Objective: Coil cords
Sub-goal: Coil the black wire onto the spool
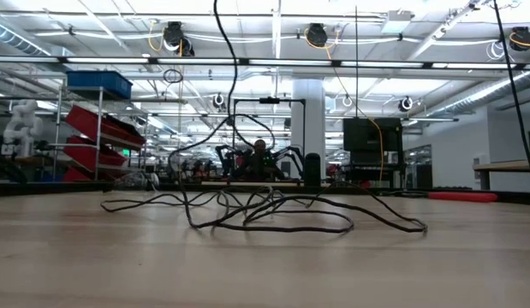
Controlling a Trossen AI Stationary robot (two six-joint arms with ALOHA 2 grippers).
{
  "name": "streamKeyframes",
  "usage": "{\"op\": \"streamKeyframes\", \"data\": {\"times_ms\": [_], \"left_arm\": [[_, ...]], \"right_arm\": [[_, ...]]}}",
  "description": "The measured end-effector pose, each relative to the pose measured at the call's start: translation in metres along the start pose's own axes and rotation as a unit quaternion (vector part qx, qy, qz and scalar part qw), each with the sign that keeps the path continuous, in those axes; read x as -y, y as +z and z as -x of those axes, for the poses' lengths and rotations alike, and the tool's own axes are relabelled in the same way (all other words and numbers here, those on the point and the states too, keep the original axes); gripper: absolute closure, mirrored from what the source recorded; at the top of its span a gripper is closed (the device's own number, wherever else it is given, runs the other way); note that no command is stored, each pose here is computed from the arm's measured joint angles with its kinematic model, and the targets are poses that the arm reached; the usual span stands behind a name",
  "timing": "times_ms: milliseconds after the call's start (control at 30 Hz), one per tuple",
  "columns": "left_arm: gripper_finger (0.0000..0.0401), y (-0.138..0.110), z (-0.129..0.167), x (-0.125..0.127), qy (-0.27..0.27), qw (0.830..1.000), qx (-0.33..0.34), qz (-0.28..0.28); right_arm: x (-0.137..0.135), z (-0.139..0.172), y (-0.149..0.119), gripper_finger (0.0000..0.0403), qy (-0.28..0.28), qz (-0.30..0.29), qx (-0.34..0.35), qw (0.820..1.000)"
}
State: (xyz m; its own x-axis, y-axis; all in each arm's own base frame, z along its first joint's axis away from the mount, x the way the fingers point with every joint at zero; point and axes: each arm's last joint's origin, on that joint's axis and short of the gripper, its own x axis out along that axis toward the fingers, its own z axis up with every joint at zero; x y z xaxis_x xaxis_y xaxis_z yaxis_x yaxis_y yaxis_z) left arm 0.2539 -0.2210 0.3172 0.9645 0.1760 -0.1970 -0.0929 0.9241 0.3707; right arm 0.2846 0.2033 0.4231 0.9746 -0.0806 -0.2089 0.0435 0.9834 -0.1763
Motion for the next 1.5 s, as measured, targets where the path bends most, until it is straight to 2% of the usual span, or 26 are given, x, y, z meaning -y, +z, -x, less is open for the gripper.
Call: {"op": "streamKeyframes", "data": {"times_ms": [367,767,900,1167,1500], "left_arm": [[0.0292,-0.0012,-0.0064,-0.0054,0.012,0.999,-0.005,0.053],[0.0293,-0.0015,-0.0081,-0.0062,0.004,0.998,-0.006,0.065],[0.0315,-0.0033,-0.008,-0.006,0.003,0.998,-0.013,0.057],[0.0393,-0.0038,-0.0085,-0.0064,0.004,0.998,-0.015,0.055],[0.0392,-0.0065,-0.0083,-0.0076,0.028,0.998,-0.025,0.043]], "right_arm": [[0.0,0.0,0.0,0.0403,0.0,0.001,0.0,1.0],[0.0,0.0,0.0,0.0403,0.0,0.002,0.0,1.0],[0.0,0.0,0.0,0.0403,0.0,0.002,0.0,1.0],[0.0,0.0,-0.0003,0.0403,0.0,0.003,-0.001,1.0],[0.0005,-0.0001,-0.0005,0.0403,-0.01,0.002,-0.002,1.0]]}}
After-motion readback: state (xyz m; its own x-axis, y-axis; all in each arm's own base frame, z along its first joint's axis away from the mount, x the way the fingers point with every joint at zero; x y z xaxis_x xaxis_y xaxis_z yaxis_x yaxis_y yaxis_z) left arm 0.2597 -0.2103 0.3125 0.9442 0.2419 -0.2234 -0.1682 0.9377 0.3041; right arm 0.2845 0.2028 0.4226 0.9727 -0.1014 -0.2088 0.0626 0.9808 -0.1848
